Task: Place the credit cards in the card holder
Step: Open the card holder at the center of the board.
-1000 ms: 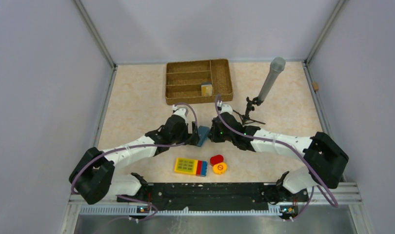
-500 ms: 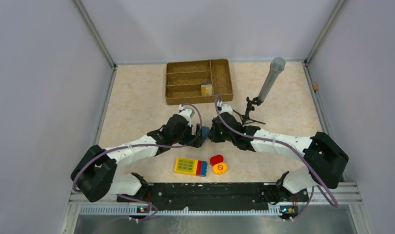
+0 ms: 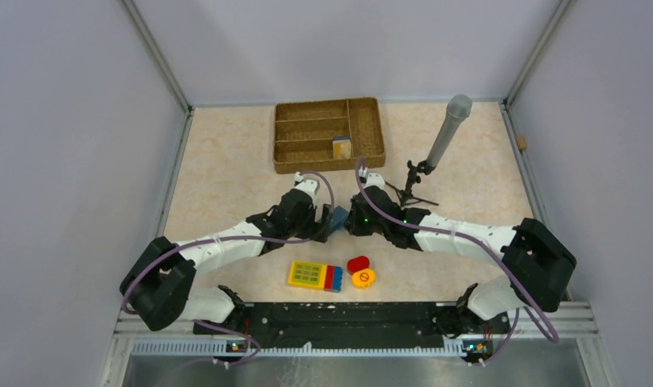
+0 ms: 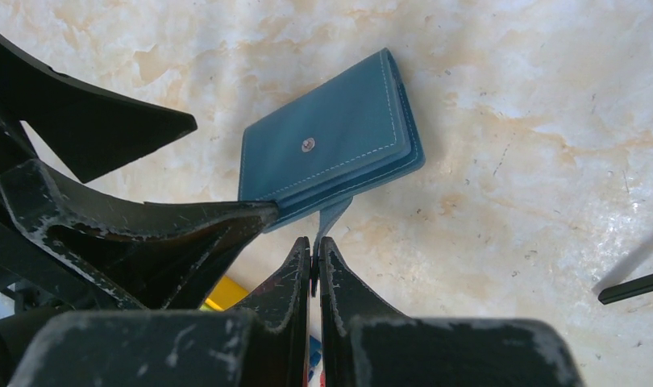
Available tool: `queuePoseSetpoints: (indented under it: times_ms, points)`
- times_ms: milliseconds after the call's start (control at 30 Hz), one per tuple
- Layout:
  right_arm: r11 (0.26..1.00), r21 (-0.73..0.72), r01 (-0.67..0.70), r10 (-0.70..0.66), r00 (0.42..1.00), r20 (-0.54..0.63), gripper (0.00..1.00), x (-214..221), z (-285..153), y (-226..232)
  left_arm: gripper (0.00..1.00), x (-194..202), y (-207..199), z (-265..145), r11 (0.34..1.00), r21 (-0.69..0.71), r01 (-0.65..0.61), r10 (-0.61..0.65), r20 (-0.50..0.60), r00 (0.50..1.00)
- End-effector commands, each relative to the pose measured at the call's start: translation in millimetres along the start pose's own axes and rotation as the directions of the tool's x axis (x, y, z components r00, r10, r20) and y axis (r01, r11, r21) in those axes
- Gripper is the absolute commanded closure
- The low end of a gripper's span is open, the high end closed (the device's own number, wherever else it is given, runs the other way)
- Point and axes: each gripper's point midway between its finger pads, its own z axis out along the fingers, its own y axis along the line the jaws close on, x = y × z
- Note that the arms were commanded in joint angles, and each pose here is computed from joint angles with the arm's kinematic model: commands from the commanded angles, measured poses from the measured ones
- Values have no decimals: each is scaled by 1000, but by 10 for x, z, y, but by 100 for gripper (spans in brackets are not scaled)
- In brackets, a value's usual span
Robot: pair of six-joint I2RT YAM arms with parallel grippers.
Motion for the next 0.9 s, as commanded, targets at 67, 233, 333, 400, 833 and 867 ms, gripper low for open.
queuePoseSetpoints:
  times_ms: [67,233,333,400,833,867]
  points:
    - [1000,25,9,-9,1000,0,100,43,-40,-60,3,-348,4,-68,999,-34,11,-7,117,993]
    - [999,32,9,-8,1000,-22,100,128,-46,-119,4,-419,21,-28,998,-54,9,-2,135,991]
    - [999,31,6,-5,999,-35,100,176,-54,-139,4,-475,23,-6,998,-61,8,2,156,988]
    - [999,34,6,-5,999,-43,100,207,-57,-156,5,-523,45,2,997,-77,13,0,176,984]
    - [997,71,-7,13,997,-78,100,369,-131,-321,32,-783,-169,298,993,-18,-118,119,222,968]
    - [997,77,-8,14,997,-79,100,378,-137,-338,33,-794,-191,318,991,-10,-134,133,222,966]
